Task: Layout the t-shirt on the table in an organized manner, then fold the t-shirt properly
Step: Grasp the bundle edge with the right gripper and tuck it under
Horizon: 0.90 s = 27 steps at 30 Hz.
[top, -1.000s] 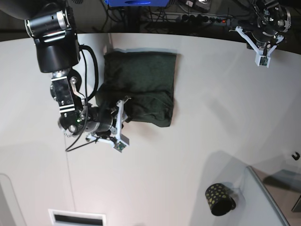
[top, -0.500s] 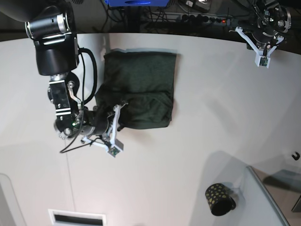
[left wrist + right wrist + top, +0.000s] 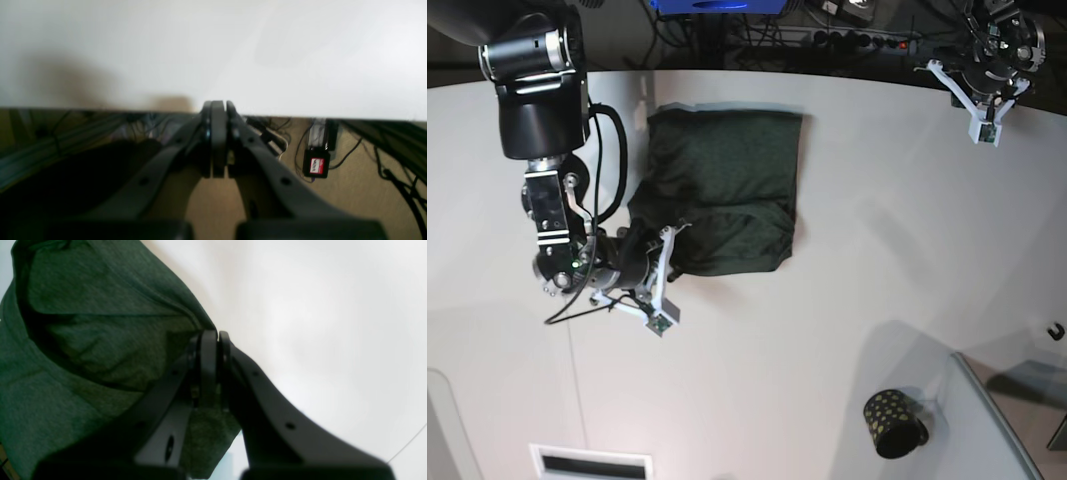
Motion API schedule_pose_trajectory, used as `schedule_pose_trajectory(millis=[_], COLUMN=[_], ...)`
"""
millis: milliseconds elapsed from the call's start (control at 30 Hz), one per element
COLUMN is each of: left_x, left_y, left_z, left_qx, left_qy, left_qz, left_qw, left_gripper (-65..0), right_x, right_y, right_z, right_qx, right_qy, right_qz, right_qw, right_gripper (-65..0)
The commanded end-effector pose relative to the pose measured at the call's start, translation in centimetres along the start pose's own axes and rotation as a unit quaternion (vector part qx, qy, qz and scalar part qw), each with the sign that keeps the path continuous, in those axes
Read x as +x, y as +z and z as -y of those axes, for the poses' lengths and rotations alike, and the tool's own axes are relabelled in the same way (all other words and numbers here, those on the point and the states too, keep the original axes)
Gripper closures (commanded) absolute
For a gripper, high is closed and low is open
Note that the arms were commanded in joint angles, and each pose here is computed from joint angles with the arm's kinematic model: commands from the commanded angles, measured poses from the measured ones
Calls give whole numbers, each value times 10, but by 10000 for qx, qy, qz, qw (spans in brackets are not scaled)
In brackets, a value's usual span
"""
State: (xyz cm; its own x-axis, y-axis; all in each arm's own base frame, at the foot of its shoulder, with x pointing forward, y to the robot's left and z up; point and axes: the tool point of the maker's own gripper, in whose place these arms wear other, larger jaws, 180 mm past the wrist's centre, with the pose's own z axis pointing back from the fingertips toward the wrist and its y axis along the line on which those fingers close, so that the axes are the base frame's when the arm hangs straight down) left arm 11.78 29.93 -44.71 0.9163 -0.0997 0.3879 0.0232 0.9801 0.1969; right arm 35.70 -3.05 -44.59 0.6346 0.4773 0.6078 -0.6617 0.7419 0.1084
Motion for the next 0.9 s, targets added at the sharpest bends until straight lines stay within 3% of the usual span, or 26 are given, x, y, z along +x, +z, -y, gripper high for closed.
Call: schedule_pose_trajectory(millis=[0,667,767,867], left_x=[7,4,4,4], left_y=[3,4,4,4], left_z=[-6,-5,-5,-5], left_qx=[72,68,68,68], left_qy=[-16,-23,-23,-23], left_qz=[133,96,96,96], left_qw=[9999,9999,9999,9999], left_gripper=[0,0,0,0], right_x=[25,45,47,51], right_y=[6,5,2,4], right_z=[12,10,14,20], right_qx=[-217,-270,-416,-627], right_qy=[-90,-195,-399,-553], right_qz=[335,756,761,810], right_qw=[9992,9966,9954,9932], right_gripper=[-15,-17,-75,-212])
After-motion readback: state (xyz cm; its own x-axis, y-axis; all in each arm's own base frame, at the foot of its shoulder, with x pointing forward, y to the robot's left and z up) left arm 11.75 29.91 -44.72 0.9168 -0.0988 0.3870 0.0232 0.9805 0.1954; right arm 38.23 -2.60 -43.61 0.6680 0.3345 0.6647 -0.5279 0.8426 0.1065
